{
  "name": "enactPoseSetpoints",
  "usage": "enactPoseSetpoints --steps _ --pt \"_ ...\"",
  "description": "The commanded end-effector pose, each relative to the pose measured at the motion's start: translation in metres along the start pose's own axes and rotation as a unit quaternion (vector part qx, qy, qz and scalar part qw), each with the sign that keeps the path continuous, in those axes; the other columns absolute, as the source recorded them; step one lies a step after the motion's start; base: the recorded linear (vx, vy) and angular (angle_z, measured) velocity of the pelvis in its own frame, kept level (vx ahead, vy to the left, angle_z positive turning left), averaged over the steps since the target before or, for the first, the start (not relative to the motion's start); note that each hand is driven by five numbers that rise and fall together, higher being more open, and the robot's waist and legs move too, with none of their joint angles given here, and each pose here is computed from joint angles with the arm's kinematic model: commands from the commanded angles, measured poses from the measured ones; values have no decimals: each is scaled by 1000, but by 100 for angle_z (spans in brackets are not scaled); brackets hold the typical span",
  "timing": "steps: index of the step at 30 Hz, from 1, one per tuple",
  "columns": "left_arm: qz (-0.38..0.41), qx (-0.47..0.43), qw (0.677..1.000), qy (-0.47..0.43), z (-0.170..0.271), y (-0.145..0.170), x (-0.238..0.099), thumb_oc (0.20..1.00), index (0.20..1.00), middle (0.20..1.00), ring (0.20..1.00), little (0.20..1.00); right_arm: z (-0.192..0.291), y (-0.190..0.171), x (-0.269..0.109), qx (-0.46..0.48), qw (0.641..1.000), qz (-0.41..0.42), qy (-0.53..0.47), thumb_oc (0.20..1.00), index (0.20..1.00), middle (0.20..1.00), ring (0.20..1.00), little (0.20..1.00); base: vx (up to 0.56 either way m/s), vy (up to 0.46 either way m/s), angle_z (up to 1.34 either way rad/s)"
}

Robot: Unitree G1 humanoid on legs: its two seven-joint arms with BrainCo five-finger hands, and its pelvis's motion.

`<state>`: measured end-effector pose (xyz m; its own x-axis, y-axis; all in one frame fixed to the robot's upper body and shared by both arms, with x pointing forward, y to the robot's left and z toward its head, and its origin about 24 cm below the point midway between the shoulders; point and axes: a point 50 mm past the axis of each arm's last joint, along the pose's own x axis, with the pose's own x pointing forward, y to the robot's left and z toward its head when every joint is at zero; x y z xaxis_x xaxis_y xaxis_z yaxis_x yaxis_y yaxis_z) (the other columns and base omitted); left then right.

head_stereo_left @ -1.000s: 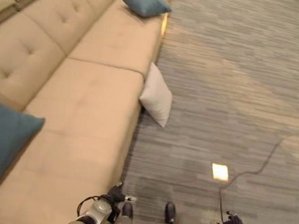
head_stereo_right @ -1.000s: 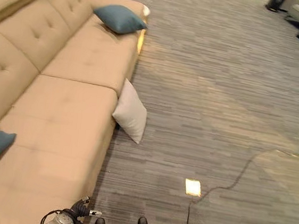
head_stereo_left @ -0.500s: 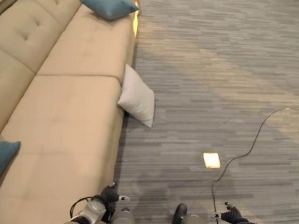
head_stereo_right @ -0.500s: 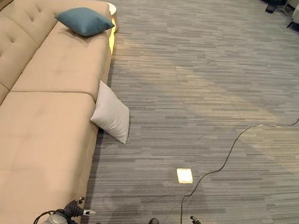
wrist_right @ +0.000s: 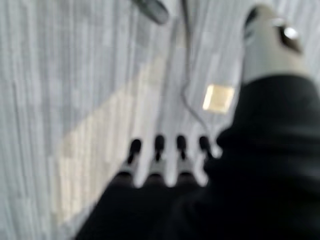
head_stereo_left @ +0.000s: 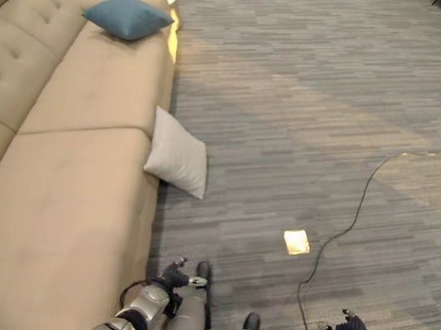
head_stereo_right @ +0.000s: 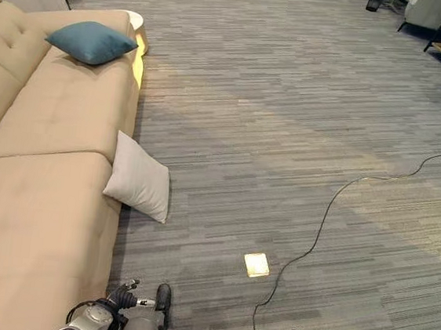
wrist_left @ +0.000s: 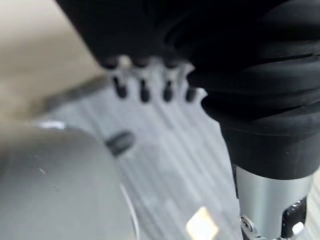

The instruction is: Pick up all the scattered cushions and arrange them neatly on the sofa.

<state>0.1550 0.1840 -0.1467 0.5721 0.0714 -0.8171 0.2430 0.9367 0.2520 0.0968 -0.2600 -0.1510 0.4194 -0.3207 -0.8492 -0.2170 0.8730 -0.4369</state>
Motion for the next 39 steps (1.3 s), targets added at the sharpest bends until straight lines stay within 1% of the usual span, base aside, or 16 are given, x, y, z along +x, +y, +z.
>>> enactPoseSetpoints --steps 1,5,8,14,18,21,23,27,29,32,39 --pt "8 -18 1000 -4 -2 6 -1 1000 1000 1000 1000 1000 18 0 2 -8 1000 -3 -30 1000 1000 1000 1000 1000 433 108 -40" --pt "17 -29 999 -9 1 12 -1 1000 1000 1000 1000 1000 33 2 3 -15 998 5 -55 1000 1000 1000 1000 1000 301 73 -51" --pt "27 -38 999 -11 2 16 0 1000 1000 1000 1000 1000 45 3 4 -17 997 6 -75 1000 1000 1000 1000 1000 268 43 20" --pt "24 -41 999 -23 10 13 1 1000 1000 1000 1000 1000 55 -4 4 -19 995 -2 -95 1000 1000 1000 1000 1000 333 -96 26" --pt "16 -32 999 -35 17 9 3 1000 1000 1000 1000 1000 51 -7 3 -22 995 -4 -93 1000 1000 1000 1000 1000 375 -172 78" --pt "6 -30 999 -35 17 1 3 1000 1000 1000 1000 1000 40 -7 2 -15 997 -6 -80 1000 1000 1000 1000 1000 289 -227 92" --pt "5 -29 998 -50 26 1 3 1000 1000 1000 1000 1000 39 -8 2 -7 997 -9 -81 1000 1000 1000 1000 1000 131 -248 60" --pt "1 -20 998 -51 28 0 4 1000 1000 1000 1000 1000 33 -7 2 -3 997 -8 -70 1000 1000 1000 1000 1000 193 -126 59" --pt "-8 1 998 -59 33 -2 4 1000 1000 1000 1000 1000 30 -4 2 -2 998 -3 -63 1000 1000 1000 1000 1000 267 -6 68" --pt "-4 3 998 -55 32 2 5 1000 1000 1000 1000 1000 30 -1 1 1 998 -2 -64 1000 1000 1000 1000 1000 243 54 83" --pt "6 -16 999 -33 18 8 3 1000 1000 1000 1000 1000 36 10 0 -6 997 18 -75 1000 1000 1000 1000 1000 273 163 21"
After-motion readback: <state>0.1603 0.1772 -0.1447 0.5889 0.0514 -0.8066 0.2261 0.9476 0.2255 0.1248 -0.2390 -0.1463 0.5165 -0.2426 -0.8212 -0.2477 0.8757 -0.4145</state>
